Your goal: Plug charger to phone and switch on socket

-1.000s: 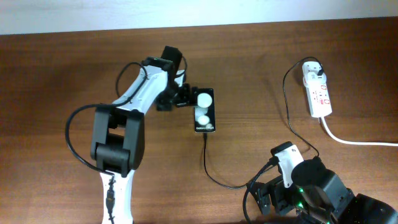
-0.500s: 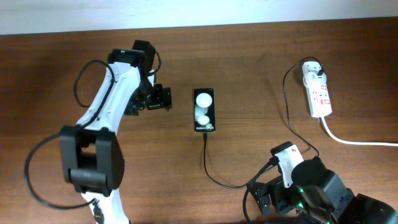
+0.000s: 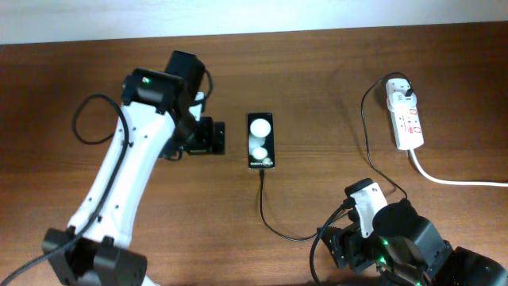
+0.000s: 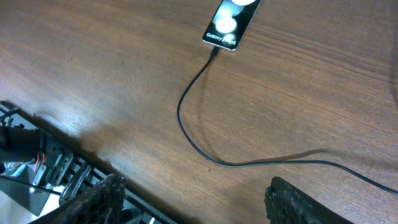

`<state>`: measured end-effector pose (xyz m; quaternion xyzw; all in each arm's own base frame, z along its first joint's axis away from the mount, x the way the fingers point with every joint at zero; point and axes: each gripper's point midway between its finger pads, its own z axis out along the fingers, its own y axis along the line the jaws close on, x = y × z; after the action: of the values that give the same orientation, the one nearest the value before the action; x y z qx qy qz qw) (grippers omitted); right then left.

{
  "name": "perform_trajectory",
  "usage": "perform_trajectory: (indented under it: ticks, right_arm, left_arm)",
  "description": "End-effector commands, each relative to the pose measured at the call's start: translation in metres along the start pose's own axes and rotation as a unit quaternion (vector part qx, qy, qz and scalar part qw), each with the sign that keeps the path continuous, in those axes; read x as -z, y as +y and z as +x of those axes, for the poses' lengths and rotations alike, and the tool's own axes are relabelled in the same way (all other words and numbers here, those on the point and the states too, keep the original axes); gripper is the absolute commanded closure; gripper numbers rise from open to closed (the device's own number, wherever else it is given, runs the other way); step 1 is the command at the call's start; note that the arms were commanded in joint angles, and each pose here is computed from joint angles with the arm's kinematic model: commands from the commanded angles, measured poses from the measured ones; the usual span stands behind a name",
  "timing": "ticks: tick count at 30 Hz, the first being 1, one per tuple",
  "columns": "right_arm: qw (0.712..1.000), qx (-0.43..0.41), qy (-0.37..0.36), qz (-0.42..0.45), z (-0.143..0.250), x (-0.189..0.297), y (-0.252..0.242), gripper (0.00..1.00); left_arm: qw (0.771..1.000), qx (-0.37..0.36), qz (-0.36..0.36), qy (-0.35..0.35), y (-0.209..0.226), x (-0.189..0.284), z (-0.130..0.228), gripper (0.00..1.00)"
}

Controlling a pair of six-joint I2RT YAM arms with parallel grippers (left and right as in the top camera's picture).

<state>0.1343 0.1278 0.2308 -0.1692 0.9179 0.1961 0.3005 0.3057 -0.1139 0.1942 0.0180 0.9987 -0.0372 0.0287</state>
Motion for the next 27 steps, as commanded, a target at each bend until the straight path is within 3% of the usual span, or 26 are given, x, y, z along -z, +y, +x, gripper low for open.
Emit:
perform_trajectory:
  ticks: [1, 6, 7, 9, 12, 14, 15, 16, 17, 18, 19, 20, 27]
  right_arm:
    - [1.000, -0.003, -0.009, 0.002, -0.005, 0.004, 0.000, 0.21]
    - [1.000, -0.003, -0.001, 0.005, 0.000, 0.000, -0.002, 0.19]
    - [1.000, -0.003, -0.001, 0.005, 0.000, -0.001, -0.002, 0.19]
    - [1.000, -0.003, -0.001, 0.005, 0.000, -0.001, -0.002, 0.19]
    - [1.000, -0.003, -0.001, 0.005, 0.000, -0.001, -0.002, 0.11]
    - [1.000, -0.003, -0.001, 0.005, 0.000, -0.001, -0.002, 0.01]
    - [1.000, -0.003, -0.001, 0.005, 0.000, -0.001, -0.002, 0.01]
    - [1.000, -0.003, -0.001, 0.002, 0.000, -0.001, -0.001, 0.01]
    - [1.000, -0.003, -0.003, -0.005, -0.002, -0.001, 0.002, 0.01]
    - [1.000, -0.003, -0.006, -0.009, -0.003, -0.001, 0.004, 0.01]
    - [1.000, -0.003, -0.008, -0.010, -0.004, -0.001, 0.004, 0.01]
    - [1.000, -0.003, -0.010, -0.011, -0.005, -0.001, 0.004, 0.01]
    - [0.999, -0.002, -0.037, -0.022, -0.019, 0.000, 0.010, 0.03]
  left_arm:
    - [0.998, -0.024, -0.023, -0.060, -0.005, 0.036, 0.018, 0.01]
    - [0.988, -0.023, -0.041, -0.148, 0.015, 0.087, 0.039, 0.01]
    - [0.985, -0.021, -0.047, -0.163, 0.021, 0.095, 0.045, 0.05]
    - [0.981, -0.017, -0.054, -0.186, 0.032, 0.106, 0.059, 0.23]
    - [0.977, -0.015, -0.048, -0.208, 0.043, 0.110, 0.085, 0.66]
    - [0.975, -0.003, -0.041, -0.219, 0.049, 0.106, 0.099, 0.61]
    - [0.974, 0.001, -0.037, -0.226, 0.052, 0.100, 0.105, 0.56]
    - [0.973, 0.001, -0.036, -0.228, 0.053, 0.096, 0.109, 0.57]
    - [0.972, 0.003, -0.033, -0.231, 0.055, 0.089, 0.114, 0.73]
    - [0.972, 0.013, -0.031, -0.232, 0.057, 0.083, 0.117, 0.78]
    - [0.971, 0.019, -0.028, -0.236, 0.057, 0.080, 0.118, 0.94]
    - [0.971, 0.023, -0.026, -0.237, 0.057, 0.077, 0.118, 1.00]
    - [0.966, 0.086, -0.004, -0.245, 0.053, 0.075, 0.108, 1.00]
